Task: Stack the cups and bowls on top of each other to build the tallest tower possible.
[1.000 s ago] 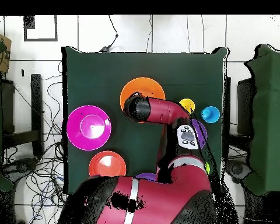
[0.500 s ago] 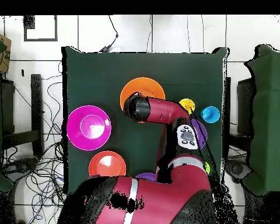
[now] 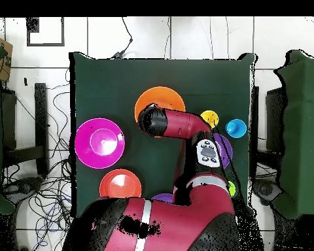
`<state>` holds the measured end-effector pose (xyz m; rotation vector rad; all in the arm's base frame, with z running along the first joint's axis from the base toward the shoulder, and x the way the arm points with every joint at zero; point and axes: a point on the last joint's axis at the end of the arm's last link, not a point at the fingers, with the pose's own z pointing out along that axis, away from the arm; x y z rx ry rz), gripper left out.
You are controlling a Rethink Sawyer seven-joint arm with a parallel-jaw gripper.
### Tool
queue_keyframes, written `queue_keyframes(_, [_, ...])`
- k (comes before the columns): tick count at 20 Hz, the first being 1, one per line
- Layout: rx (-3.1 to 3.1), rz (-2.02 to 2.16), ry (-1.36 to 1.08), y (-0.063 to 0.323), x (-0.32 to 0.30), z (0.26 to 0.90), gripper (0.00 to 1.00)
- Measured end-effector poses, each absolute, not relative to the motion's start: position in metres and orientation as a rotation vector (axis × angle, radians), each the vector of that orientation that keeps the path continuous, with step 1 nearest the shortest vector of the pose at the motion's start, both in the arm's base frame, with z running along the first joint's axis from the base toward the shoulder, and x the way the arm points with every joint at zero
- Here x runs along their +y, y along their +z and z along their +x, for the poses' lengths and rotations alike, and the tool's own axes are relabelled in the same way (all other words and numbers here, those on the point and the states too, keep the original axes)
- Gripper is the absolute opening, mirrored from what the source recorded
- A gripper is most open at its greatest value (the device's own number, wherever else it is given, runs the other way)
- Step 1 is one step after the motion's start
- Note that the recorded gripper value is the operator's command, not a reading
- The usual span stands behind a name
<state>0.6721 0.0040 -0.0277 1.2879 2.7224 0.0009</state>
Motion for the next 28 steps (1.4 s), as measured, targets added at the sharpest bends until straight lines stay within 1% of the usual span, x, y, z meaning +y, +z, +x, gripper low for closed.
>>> queue_keyframes(28, [2.693,1.27,-0.015,-0.03,0.017,0.692,0.0])
